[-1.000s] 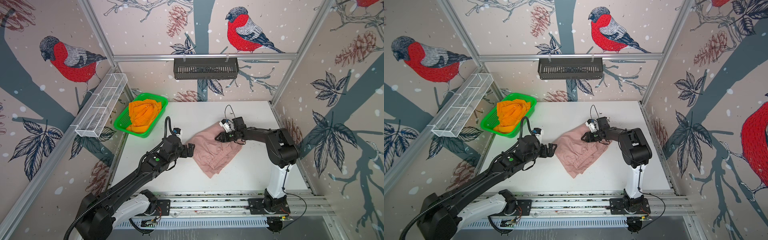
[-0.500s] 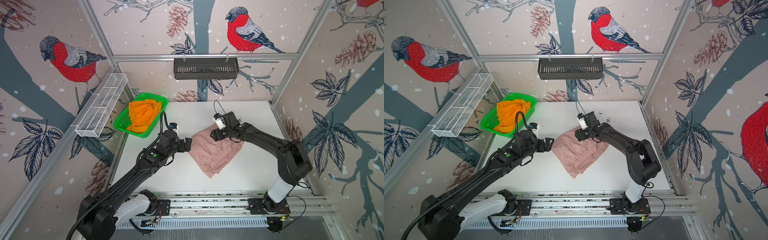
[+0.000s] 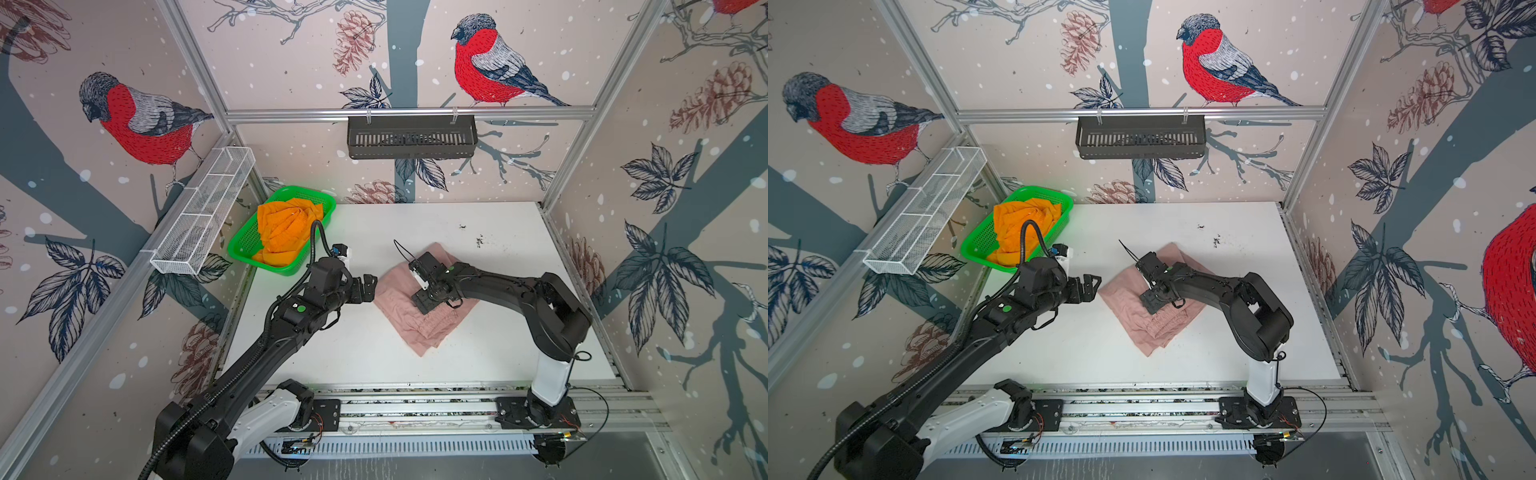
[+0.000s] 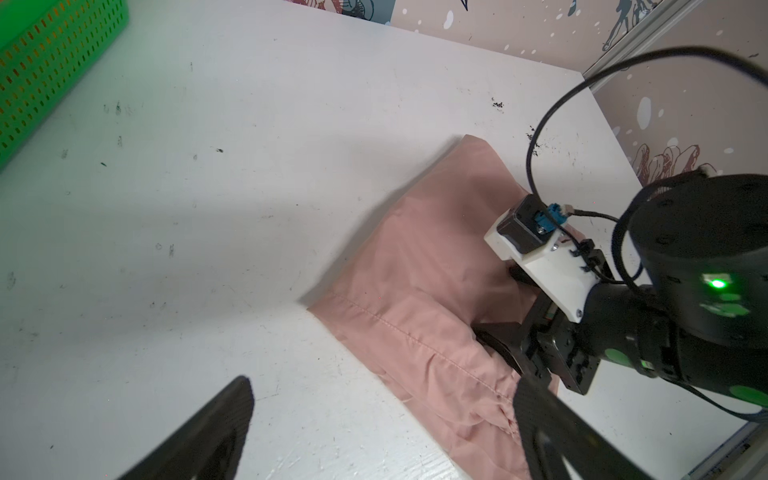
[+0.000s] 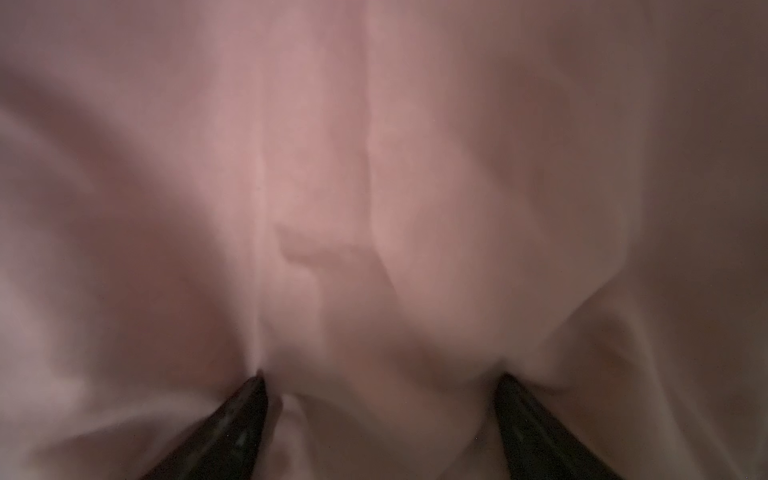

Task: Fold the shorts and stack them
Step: 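Open the left gripper and lift it while the right grips the far corner, then drag the folded pink shorts with the right gripper to the far table corner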

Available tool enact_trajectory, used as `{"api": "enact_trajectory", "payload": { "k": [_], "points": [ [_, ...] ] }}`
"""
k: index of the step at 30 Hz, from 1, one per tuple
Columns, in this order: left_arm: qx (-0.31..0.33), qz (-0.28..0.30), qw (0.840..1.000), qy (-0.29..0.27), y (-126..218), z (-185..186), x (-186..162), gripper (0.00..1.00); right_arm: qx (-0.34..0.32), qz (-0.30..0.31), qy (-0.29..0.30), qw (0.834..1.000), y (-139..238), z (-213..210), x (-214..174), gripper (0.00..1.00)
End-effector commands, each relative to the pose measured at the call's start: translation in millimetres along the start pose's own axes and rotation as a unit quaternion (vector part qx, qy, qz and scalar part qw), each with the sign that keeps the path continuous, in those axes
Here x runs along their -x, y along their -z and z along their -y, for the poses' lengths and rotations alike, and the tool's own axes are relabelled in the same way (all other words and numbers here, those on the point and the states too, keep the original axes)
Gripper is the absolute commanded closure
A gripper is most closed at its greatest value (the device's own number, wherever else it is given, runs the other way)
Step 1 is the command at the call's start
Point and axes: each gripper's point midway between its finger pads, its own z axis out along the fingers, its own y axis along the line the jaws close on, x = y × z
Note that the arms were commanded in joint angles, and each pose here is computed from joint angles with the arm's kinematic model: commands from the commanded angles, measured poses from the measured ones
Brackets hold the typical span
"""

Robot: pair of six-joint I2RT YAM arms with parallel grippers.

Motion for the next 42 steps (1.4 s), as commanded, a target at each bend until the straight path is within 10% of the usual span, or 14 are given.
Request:
{"api": "enact_trajectory", "payload": {
  "k": [1, 23, 34, 42],
  "points": [
    [0.001, 0.001, 1.0, -0.002, 2.3, -1.6, 3.9, 0.02, 0.0, 0.006, -0.042, 0.999, -13.2, 13.8, 4.4, 0.13],
    [0.05, 0.001, 0.997, 0.052, -25.7, -42.1, 36.3, 0.02, -0.109, 0.03, -0.22, 0.969, -74.6, 313.3, 38.4, 0.14],
    [0.101, 0.007, 0.993, 0.056, -19.0, -66.5, 60.0, 0.02, -0.123, 0.045, -0.262, 0.956, -58.6, 371.9, 15.2, 0.14],
    [0.154, 0.017, 0.987, 0.045, -9.3, -86.5, 87.3, 0.02, -0.099, 0.182, -0.248, 0.946, 25.2, 365.0, 69.0, 0.15]
  ]
}}
